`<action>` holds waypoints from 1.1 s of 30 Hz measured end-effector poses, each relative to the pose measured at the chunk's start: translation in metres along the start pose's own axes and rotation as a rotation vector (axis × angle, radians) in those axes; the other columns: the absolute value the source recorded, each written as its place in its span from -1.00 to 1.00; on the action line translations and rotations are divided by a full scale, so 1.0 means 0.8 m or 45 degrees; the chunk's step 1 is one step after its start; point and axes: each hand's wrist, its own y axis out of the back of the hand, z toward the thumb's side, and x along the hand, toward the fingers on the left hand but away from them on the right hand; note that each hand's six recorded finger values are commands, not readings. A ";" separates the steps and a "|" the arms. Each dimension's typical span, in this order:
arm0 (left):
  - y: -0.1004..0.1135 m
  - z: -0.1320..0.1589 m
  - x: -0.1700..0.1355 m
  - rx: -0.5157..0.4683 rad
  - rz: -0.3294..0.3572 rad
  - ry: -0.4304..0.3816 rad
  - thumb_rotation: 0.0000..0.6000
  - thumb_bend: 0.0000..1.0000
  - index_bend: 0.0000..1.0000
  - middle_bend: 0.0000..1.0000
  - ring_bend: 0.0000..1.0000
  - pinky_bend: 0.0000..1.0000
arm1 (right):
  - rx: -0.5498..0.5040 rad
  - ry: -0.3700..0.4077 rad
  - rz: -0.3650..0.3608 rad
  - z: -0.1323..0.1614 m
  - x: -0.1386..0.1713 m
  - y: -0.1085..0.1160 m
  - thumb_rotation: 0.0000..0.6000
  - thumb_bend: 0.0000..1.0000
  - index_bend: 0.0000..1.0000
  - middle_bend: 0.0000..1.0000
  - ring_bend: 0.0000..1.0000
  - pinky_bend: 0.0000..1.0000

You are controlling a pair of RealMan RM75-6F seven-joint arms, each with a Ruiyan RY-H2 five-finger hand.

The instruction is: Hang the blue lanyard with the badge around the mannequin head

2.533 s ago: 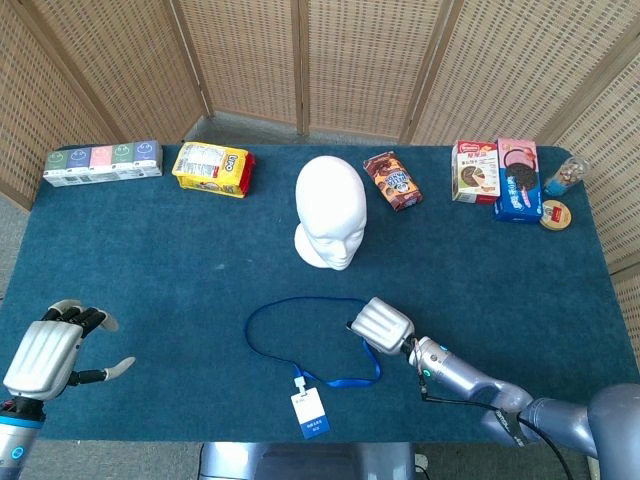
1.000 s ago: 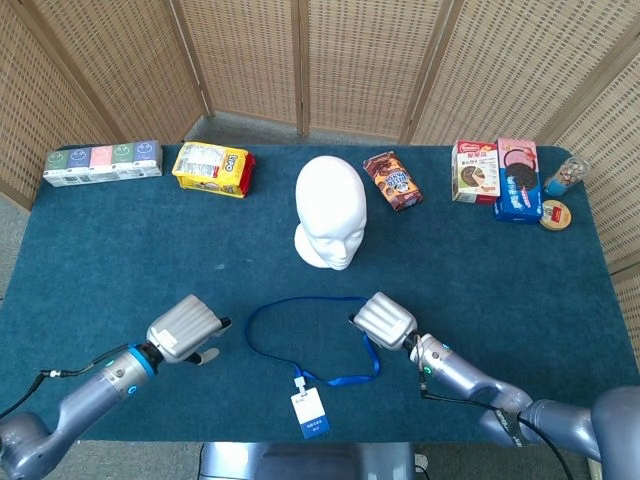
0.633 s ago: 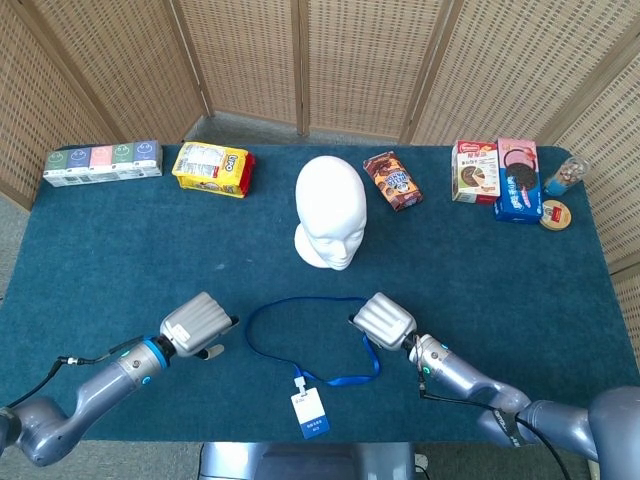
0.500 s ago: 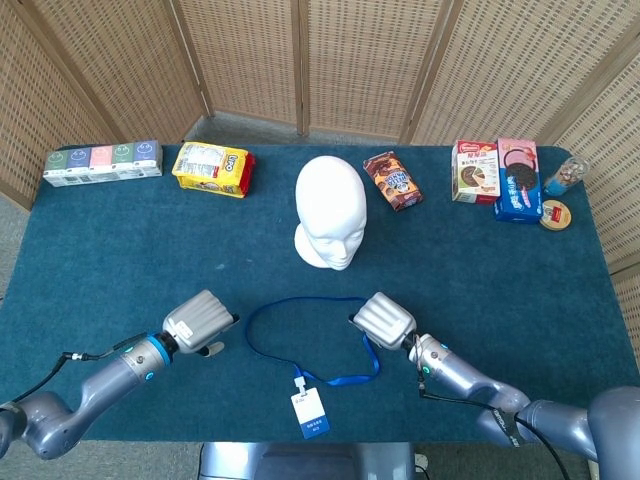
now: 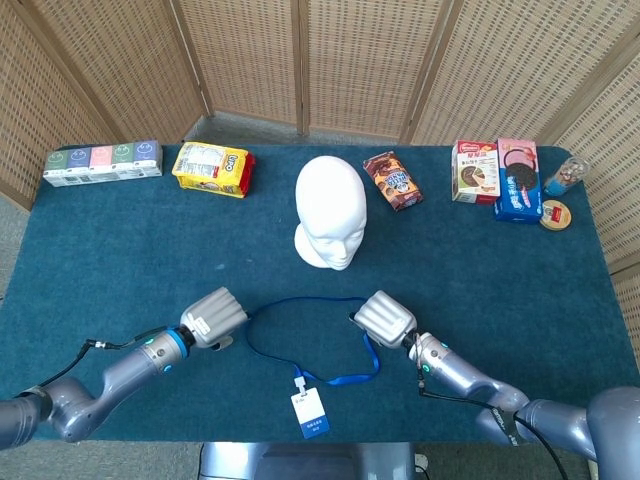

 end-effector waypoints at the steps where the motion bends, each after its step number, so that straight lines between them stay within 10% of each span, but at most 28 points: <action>1: 0.000 0.002 0.002 0.014 0.006 -0.005 0.55 -0.41 0.03 1.00 1.00 1.00 | 0.000 -0.002 -0.001 -0.001 0.000 0.000 1.00 -0.03 0.21 1.00 1.00 1.00; 33: -0.019 0.027 0.030 0.093 0.107 -0.092 0.62 -0.41 0.03 1.00 1.00 1.00 | -0.042 -0.025 0.007 -0.006 -0.004 -0.006 1.00 -0.03 0.23 1.00 1.00 1.00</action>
